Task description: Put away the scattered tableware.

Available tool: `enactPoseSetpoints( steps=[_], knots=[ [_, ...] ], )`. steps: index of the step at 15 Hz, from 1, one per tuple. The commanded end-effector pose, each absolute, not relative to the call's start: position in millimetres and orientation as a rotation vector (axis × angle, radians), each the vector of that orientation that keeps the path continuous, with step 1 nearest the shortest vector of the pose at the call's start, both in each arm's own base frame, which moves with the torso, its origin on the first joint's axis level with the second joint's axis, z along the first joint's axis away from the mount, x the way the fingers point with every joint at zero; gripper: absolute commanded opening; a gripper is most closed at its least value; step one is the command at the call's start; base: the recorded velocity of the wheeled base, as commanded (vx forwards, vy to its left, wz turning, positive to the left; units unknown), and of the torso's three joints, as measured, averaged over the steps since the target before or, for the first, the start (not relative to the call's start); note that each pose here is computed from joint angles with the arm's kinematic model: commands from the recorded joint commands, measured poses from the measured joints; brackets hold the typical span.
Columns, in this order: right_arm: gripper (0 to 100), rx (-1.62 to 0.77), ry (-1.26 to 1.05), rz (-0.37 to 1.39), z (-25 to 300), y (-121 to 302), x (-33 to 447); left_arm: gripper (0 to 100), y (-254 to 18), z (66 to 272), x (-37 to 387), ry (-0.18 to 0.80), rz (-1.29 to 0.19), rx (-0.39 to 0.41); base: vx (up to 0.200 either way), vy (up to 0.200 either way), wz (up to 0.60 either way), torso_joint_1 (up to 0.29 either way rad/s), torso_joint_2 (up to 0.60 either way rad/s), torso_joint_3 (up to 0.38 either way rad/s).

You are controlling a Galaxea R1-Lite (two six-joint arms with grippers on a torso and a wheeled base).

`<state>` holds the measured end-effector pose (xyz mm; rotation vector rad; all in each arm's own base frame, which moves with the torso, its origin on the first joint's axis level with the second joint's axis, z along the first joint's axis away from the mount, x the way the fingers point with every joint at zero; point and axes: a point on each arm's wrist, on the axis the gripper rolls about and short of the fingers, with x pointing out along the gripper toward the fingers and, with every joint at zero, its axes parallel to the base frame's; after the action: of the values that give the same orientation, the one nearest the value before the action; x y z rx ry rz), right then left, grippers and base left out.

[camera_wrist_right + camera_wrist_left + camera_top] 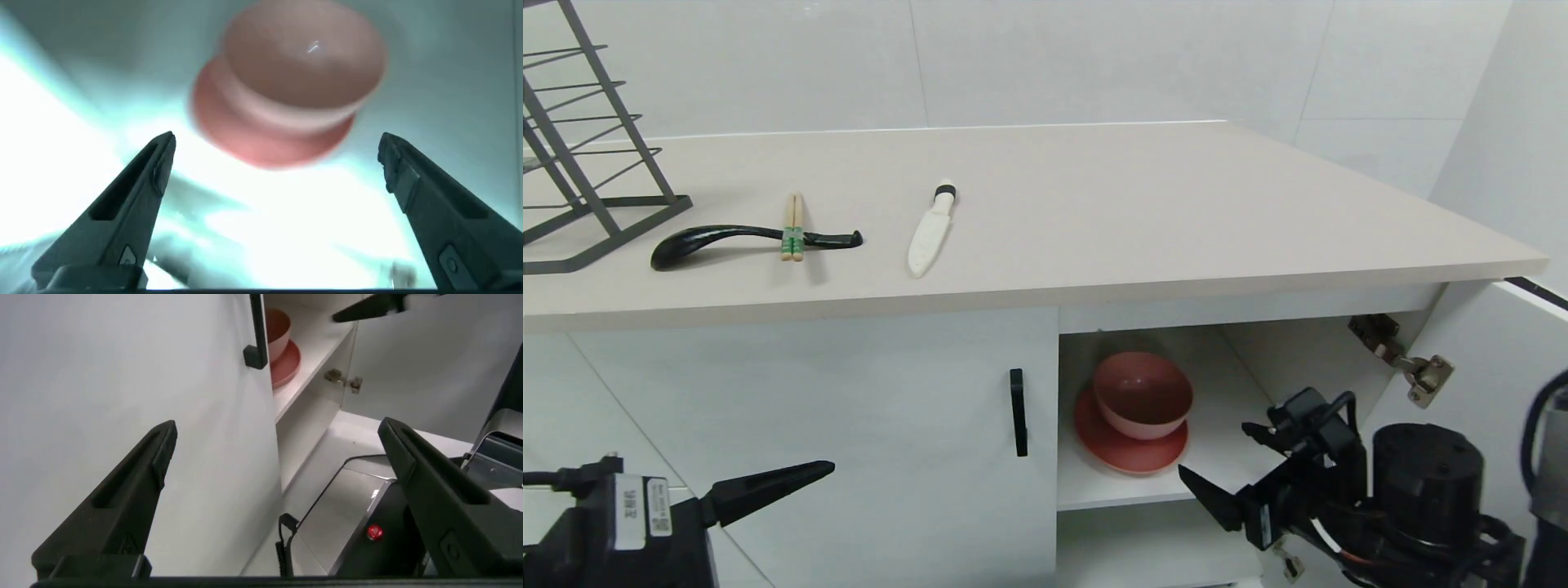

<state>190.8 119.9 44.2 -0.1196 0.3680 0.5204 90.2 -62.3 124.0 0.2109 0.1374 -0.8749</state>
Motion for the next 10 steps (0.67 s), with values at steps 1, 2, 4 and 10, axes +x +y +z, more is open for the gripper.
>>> enactPoseSetpoints(
  steps=[1,2,4,10],
  knots=[
    [100,-0.08,0.196,0.516,87,110,165,100,-59,126,88,0.129,-0.859,0.196,0.0,0.0,0.0,0.0,0.0,0.0],
    [100,-0.074,0.179,0.504,94,106,162,100,-55,127,85,0.122,-0.839,0.176,0.0,0.0,0.0,0.0,0.0,0.0],
    [100,-0.058,0.126,0.496,112,95,149,100,-44,134,73,0.064,-0.783,0.124,0.0,0.0,0.0,0.0,0.0,0.0],
    [100,-0.098,0.108,0.416,133,51,98,100,-20,138,38,-0.055,-0.625,0.046,0.0,0.0,0.0,0.0,0.0,0.0]
  ],
)
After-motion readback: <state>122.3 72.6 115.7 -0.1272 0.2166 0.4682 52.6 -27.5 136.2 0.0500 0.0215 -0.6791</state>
